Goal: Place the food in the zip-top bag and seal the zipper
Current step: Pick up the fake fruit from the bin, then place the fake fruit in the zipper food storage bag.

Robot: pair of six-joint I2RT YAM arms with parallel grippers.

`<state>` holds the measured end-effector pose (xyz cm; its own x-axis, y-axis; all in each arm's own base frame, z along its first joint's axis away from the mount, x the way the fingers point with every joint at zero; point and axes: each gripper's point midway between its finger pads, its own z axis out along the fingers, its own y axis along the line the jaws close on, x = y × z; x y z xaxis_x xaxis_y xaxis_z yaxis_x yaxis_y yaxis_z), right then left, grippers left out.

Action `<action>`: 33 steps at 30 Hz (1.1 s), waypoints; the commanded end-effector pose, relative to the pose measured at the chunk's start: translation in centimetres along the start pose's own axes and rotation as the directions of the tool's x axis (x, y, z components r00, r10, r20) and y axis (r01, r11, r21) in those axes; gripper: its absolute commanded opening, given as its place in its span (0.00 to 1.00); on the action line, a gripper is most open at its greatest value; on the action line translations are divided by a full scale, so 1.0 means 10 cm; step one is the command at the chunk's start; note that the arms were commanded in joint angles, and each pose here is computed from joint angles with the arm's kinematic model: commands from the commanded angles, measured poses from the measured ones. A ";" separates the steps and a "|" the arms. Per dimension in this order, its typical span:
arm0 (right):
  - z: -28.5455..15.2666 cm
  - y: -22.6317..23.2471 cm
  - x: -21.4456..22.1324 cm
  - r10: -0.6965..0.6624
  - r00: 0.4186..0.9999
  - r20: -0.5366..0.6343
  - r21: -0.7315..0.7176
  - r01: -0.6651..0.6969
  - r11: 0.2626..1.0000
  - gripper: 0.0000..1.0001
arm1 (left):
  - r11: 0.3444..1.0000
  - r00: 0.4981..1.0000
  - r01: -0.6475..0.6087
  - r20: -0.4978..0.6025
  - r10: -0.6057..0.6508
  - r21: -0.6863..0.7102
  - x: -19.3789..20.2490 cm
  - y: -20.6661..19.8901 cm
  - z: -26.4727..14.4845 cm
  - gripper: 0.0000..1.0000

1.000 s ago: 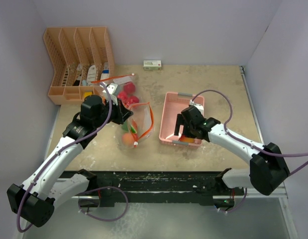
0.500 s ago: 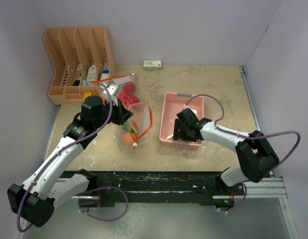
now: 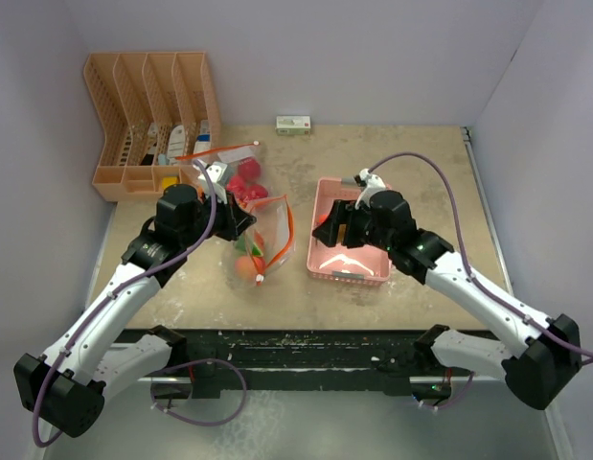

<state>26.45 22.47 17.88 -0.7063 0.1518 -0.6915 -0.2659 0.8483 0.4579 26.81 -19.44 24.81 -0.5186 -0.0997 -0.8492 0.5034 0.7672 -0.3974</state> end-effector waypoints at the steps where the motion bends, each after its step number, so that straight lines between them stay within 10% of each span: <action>1: -0.41 1.06 -0.43 -0.071 0.985 0.160 -0.387 0.129 0.913 0.57 | 1.000 0.999 -0.018 0.045 0.018 0.006 -0.10 -0.02 -0.02 0.00; 6: -0.47 1.69 -0.60 -0.100 0.968 0.229 -0.502 0.205 0.840 0.61 | 1.000 0.999 -0.006 0.044 0.006 0.011 -0.09 -0.03 -0.01 0.00; 11: -0.04 1.83 -0.50 -0.132 0.974 0.185 -0.498 0.209 0.842 1.00 | 1.000 0.999 -0.005 0.048 0.004 0.012 -0.11 -0.04 -0.02 0.00; 25: -0.18 1.64 -0.63 -0.151 0.959 0.241 -0.397 0.240 0.886 1.00 | 1.000 0.999 -0.011 0.048 0.010 0.010 -0.14 -0.04 -0.02 0.00; 33: 0.02 0.98 -0.40 -0.186 0.974 0.132 -0.111 0.201 0.973 1.00 | 0.999 0.998 -0.011 0.068 0.008 0.040 -0.21 -0.12 -0.07 0.00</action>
<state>25.54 32.22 29.62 -0.4991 0.1408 -0.8550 -0.5893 0.6682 0.4540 26.78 -19.39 24.67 -0.5230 -0.0989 -0.8466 0.4992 0.7695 -0.3984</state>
